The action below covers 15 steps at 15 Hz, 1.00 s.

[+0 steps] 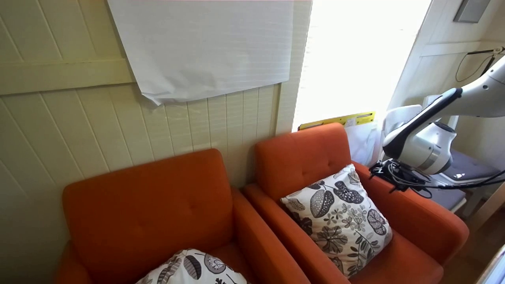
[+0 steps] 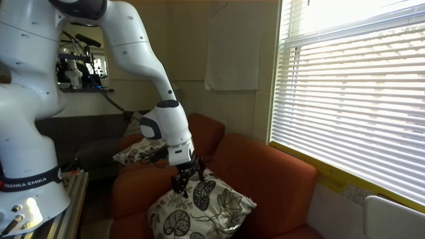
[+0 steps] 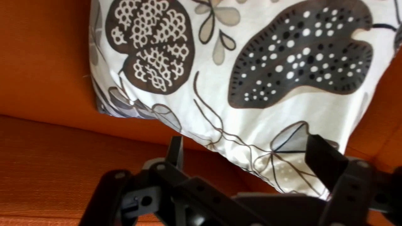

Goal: Set the cushion on the right couch upright

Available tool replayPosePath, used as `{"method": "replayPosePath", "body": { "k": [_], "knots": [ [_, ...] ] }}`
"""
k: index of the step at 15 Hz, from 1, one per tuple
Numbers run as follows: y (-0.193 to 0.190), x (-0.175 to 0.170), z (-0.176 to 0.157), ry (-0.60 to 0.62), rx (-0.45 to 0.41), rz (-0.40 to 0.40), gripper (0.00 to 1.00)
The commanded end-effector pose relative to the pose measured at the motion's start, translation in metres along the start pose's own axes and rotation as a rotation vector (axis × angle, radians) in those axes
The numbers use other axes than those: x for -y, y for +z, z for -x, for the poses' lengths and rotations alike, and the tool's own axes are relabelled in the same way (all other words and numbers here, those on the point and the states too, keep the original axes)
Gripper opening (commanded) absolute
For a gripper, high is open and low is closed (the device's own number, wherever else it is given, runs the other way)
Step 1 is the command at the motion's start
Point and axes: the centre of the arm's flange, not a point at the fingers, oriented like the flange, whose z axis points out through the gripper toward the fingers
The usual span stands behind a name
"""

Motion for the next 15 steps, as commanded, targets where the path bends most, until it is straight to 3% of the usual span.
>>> {"method": "replayPosePath", "body": {
  "k": [1,4,6,12,15],
  "knots": [
    [-0.026,0.062,-0.03,0.021,0.008,0.105,1.0],
    [-0.027,0.069,-0.043,0.019,0.01,0.121,1.0],
    [-0.037,0.092,-0.057,0.004,0.021,0.122,1.0],
    [-0.064,0.225,-0.089,0.03,0.157,0.135,1.0],
    [-0.063,0.263,-0.101,0.088,0.19,0.173,1.0]
  ]
}}
